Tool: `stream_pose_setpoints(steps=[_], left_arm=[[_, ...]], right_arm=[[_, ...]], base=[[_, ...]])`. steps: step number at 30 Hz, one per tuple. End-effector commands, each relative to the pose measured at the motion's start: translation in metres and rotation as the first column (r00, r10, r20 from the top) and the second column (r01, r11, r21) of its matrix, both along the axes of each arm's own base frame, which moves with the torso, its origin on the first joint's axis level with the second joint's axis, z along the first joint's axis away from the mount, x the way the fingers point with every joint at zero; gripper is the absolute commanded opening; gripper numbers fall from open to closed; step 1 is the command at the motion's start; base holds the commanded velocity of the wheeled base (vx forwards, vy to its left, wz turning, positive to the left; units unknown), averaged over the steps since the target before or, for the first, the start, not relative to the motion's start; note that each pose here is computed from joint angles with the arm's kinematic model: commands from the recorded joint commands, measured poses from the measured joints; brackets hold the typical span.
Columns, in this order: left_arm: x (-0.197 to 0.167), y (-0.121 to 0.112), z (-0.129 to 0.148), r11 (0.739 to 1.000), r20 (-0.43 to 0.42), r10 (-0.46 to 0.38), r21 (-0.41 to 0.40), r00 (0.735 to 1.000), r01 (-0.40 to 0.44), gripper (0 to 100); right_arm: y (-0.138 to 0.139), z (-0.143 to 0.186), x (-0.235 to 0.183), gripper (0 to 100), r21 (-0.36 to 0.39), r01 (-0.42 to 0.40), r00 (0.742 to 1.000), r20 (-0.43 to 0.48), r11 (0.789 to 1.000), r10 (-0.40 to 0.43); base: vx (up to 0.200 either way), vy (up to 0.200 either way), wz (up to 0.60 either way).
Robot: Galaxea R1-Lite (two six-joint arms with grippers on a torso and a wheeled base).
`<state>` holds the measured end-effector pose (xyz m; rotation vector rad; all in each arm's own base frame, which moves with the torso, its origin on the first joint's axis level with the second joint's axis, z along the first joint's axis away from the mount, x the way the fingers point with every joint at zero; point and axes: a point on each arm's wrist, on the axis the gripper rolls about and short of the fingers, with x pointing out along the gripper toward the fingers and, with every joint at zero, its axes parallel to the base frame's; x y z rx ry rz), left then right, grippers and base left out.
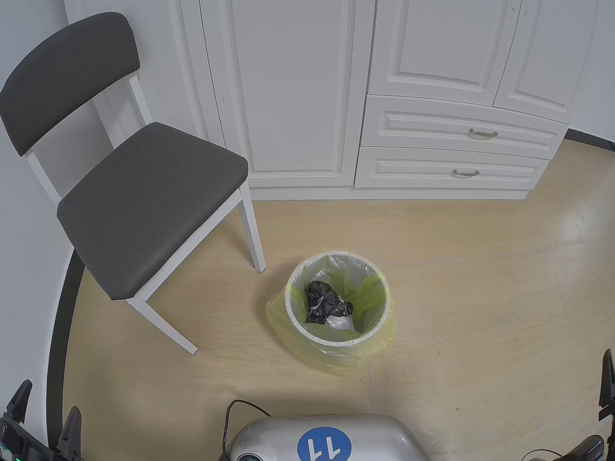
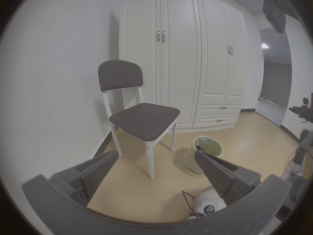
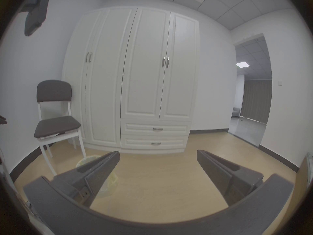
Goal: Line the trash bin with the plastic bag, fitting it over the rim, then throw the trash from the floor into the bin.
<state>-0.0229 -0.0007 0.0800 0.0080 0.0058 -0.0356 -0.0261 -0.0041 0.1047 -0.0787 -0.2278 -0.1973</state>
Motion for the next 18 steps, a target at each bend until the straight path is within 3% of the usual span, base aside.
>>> stream_pose_setpoints(steps=[1,6,12,18], left_arm=[[0.0,0.0,-0.005,1.0,0.0,0.0,0.0,1.0,0.0,100],[0.0,0.0,-0.005,1.0,0.0,0.0,0.0,1.0,0.0,100],[0.0,0.0,-0.005,1.0,0.001,0.0,-0.002,1.0,0.0,100],[0.0,0.0,-0.005,1.0,0.001,0.0,-0.002,1.0,0.0,100]], right_arm=[[0.0,-0.008,0.001,100,0.011,-0.005,1.0,-0.029,1.0,0.005],[0.0,-0.021,0.003,100,0.055,-0.012,0.989,-0.144,0.998,0.02],[0.0,-0.022,0.003,100,0.057,-0.027,0.987,-0.157,0.998,0.035],[0.003,-0.022,0.003,100,0.053,-0.15,0.974,-0.163,0.987,0.156]], base=[[0.0,0.0,0.0],[0.0,0.0,0.0],[0.0,0.0,0.0],[0.0,0.0,0.0]])
